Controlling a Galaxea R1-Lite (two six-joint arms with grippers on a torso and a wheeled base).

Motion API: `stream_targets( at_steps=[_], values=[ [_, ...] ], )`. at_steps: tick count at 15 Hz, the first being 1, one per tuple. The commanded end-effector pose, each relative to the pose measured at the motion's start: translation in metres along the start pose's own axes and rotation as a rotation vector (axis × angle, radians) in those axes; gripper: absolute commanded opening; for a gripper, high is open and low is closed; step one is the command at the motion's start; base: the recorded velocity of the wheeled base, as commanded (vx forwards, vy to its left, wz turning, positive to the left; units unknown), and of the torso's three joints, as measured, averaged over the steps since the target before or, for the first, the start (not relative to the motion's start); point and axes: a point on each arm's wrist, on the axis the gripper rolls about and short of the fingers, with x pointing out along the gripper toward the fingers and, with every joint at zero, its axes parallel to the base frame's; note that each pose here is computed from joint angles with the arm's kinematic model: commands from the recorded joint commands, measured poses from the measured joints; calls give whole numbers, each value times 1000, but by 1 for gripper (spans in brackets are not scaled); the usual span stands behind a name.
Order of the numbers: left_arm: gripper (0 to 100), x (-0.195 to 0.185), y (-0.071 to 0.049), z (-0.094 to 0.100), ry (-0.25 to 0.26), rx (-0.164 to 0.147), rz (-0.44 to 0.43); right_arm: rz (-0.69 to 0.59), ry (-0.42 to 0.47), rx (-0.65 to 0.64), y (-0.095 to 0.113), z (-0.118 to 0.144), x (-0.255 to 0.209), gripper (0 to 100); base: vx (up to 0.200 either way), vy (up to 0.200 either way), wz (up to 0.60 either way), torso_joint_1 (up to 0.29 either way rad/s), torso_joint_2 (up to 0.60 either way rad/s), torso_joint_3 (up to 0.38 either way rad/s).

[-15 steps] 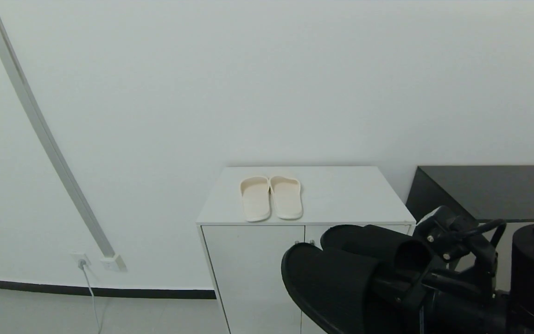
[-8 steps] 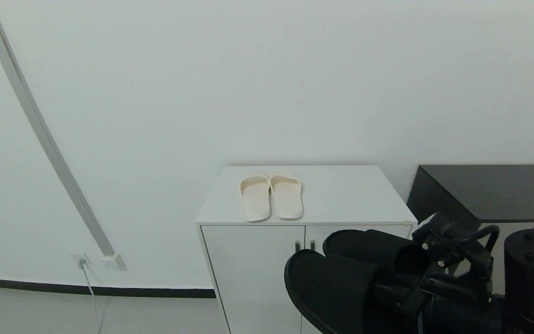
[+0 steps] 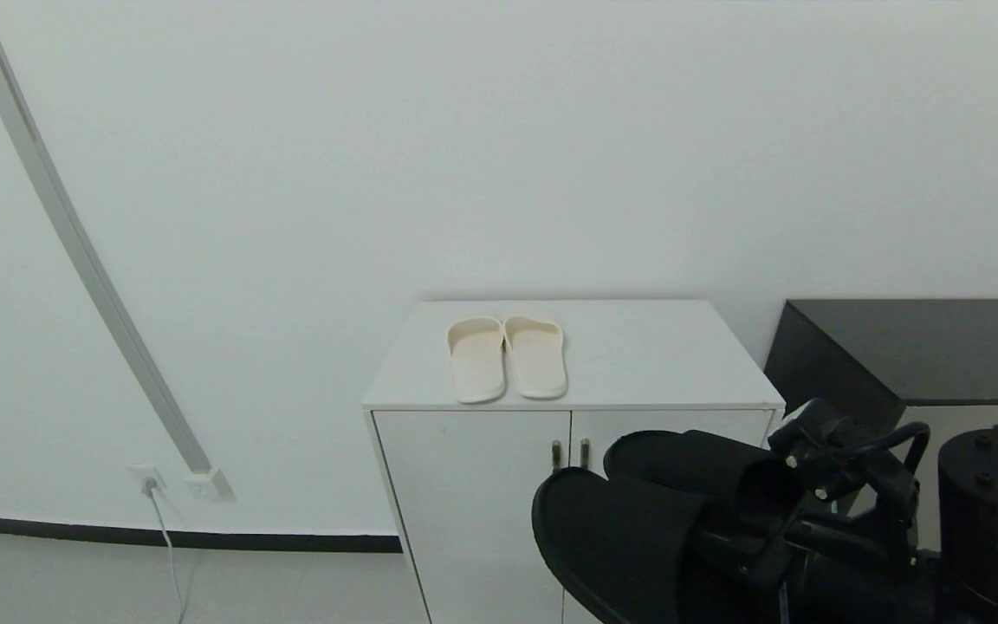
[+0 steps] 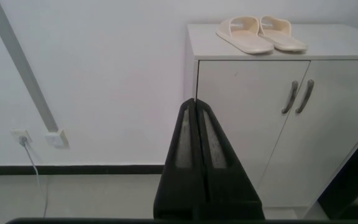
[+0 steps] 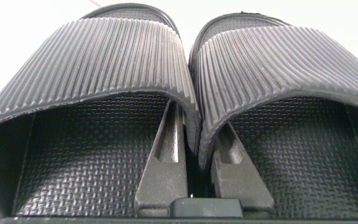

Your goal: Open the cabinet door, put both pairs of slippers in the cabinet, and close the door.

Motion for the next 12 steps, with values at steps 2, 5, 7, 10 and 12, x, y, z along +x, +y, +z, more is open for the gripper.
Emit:
stream_targets(
  at_steps=[2,5,7,10,12],
  values=[
    [0,0,0,0,3,4,-1,-1,4,-1,0,-1,1,0,0,0,0,-161,369,207],
    [100,0,0,0,3,4,-9,-1,7,-1,0,-1,1,0,0,0,0,-172,388,219],
    [100,0,0,0,1,4,-7,-3,6,-1,0,-2,0,0,0,0,0,-225,505,290],
    [100,0,0,0,1,4,-7,-2,9,-4,0,-3,-1,0,0,0,0,-225,546,318],
    [100,0,0,0,0,3,-7,1,14,-24,0,-4,-1,0,0,0,0,-222,549,322]
  ],
)
